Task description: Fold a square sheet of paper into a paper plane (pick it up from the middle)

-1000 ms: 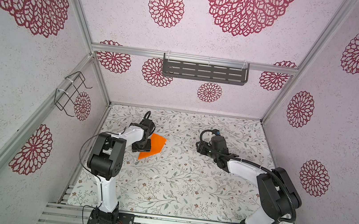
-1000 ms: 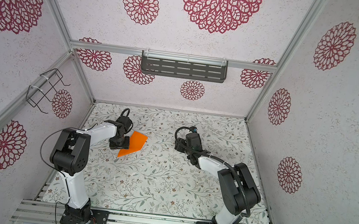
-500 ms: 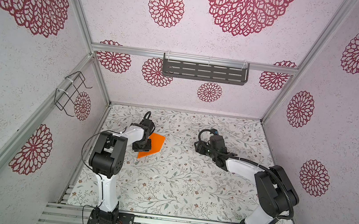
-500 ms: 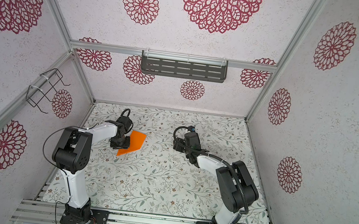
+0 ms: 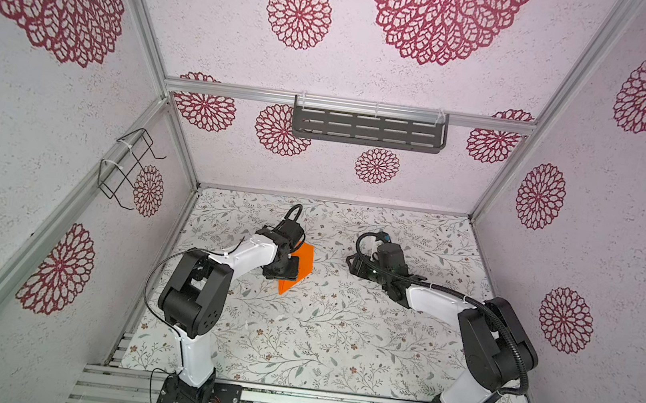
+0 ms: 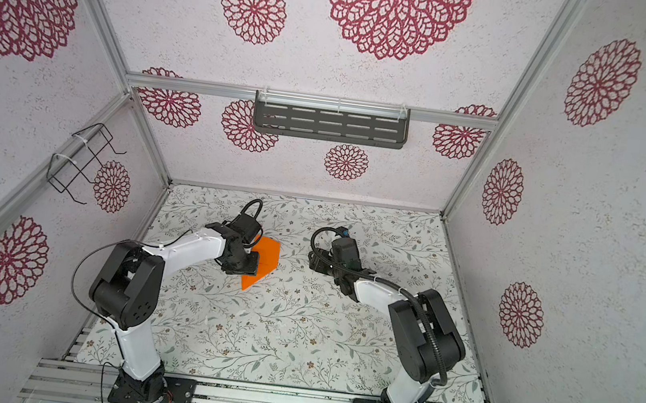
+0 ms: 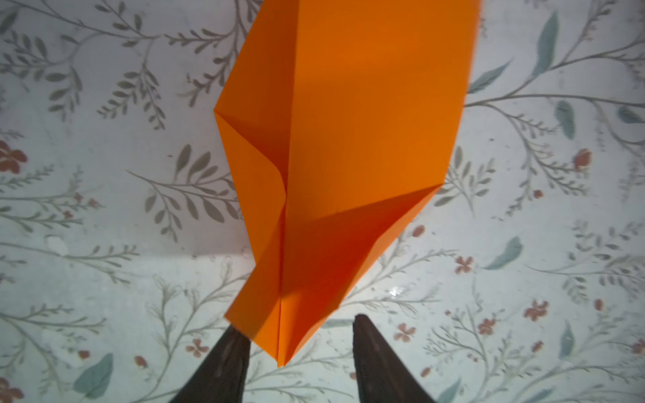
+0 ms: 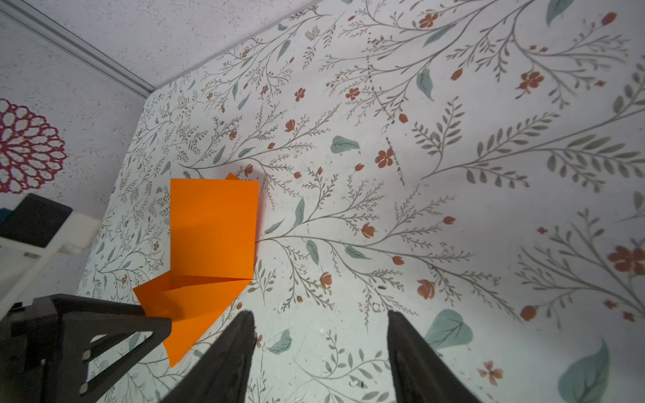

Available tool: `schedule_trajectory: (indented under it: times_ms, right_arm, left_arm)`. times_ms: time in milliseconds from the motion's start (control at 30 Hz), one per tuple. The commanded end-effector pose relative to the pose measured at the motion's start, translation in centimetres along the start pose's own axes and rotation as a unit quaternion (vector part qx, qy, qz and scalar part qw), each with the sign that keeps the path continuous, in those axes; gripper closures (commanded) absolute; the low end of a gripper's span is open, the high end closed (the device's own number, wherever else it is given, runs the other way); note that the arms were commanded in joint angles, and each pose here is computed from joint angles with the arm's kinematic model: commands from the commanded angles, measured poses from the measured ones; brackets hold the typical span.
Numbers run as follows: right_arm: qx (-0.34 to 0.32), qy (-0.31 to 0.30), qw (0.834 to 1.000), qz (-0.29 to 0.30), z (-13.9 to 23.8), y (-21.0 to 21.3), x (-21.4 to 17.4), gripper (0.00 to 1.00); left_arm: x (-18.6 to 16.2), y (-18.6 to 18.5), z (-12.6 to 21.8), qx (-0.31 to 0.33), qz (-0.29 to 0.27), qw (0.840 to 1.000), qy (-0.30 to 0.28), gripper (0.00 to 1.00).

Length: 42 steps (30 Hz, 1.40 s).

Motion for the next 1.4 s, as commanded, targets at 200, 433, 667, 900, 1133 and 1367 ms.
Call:
schedule_trajectory:
  times_ms: [200,433,667,900,1133,1367]
  right_arm:
    - [0.067,0.028,0.997,0.014,-1.7,5.7,-0.4,0.36]
    - [0.148,0.075,0.986,0.001,-4.5,9.4,-1.7,0.38]
    - [0.192,0.117,0.974,-0.014,-6.7,11.3,-3.1,0.51]
    - [0.203,0.143,0.969,-0.014,-8.0,11.8,-4.3,0.6]
    - [0.218,0.161,0.962,-0.018,-8.8,12.4,-5.1,0.72]
    - [0.224,0.175,0.958,-0.023,-9.6,12.5,-6.1,0.74]
  left_arm:
    - [2.6,0.4,4.5,-0.148,0.075,0.984,-0.062,0.37]
    - [2.4,1.2,2.4,-0.22,0.105,0.968,-0.057,0.35]
    - [2.5,0.3,-0.1,-0.247,0.106,0.962,-0.04,0.39]
    - [2.1,-0.7,-1.5,-0.27,0.099,0.958,-0.014,0.44]
    - [1.8,-1.6,-2.0,-0.287,0.095,0.953,-0.002,0.5]
    - [1.5,-2.2,-2.8,-0.299,0.095,0.949,0.015,0.5]
Point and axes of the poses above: each gripper's point midway between its finger pads, its own z axis back along the fingers, its own y axis along the line the jaws close on, x = y × z, the point moved 2 cm from there along z, back along the fingers, and after that the axes turned 14 degrees about z, right-handed, at the moved point
